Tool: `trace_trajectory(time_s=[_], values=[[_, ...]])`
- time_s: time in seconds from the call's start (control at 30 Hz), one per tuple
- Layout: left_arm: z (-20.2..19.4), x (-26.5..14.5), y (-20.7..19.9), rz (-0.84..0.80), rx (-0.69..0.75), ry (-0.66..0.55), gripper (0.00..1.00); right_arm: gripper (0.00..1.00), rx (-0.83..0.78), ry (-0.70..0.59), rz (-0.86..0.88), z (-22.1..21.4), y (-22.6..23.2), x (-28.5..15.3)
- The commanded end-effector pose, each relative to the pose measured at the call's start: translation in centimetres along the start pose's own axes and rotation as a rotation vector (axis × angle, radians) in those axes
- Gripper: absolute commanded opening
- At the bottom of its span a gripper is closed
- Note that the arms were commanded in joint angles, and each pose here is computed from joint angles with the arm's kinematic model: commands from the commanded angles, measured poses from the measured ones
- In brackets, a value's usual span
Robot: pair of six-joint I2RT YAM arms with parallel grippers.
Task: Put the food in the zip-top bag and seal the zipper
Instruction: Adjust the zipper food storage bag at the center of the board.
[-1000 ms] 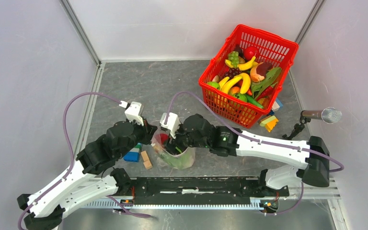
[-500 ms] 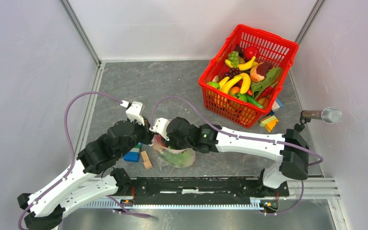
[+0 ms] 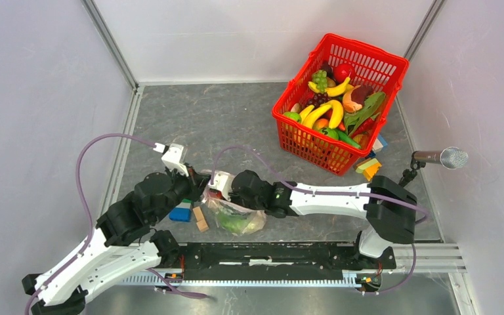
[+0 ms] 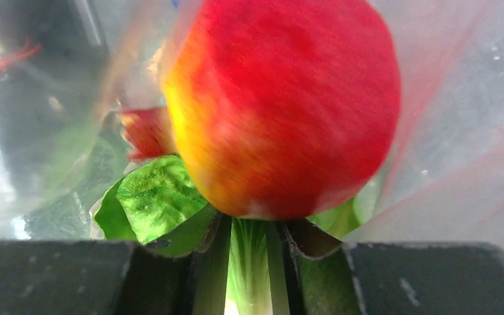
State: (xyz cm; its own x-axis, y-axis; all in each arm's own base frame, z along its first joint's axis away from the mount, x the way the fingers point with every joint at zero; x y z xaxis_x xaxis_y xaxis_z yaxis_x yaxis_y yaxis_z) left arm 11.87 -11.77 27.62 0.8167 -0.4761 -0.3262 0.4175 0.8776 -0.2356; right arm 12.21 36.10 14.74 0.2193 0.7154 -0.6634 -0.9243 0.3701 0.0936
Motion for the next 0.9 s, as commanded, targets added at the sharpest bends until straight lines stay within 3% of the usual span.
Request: trace_trajectory(time_s=[0.0,0.3,0.47,0.53,0.7,0.87], values=[[2.7,-0.9,-0.2,-0.004,-0.093,-0.160,0.02,0.31,0.096,0.091,0.063,-4.2,0.5,2.3],[2.4,-0.8,-0.1,0.003,-0.085,-0.140,0.02,0.33,0.090,0.281,-0.018,-6.7,-0.5,4.7],[2.4,-1.0,0.1,0.009,-0.085,-0.147,0.02,0.34,0.080,0.272,-0.085,-5.2,-1.1,4.1],[2.4,-1.0,0.1,0.010,-0.083,-0.146,0.02,0.38,0.054,0.185,-0.057,-2.5,-0.6,3.1],[2.3,-1.0,0.4,0.031,-0.081,-0.143,0.02,0.64,0.035,-0.198,0.082,5.7,1.5,-3.5],[2.6,-1.0,0.3,0.029,-0.074,-0.148,0.02,0.74,0.005,-0.265,0.077,9.2,1.7,-8.0]])
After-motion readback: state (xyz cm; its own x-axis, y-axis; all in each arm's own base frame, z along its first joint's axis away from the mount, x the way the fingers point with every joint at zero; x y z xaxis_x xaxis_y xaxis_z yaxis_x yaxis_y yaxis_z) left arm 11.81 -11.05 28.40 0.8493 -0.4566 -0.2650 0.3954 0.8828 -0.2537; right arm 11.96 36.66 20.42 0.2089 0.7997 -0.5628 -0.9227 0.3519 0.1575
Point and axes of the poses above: each gripper's point midway between its finger pads, its own x axis out along the fingers, its own y axis along the line the jaws close on, z = x × y, the point moved 7 cm from there along -x, back along the fingers, and after that the axes turned 5 degrees about x, right-handed, at the moved point
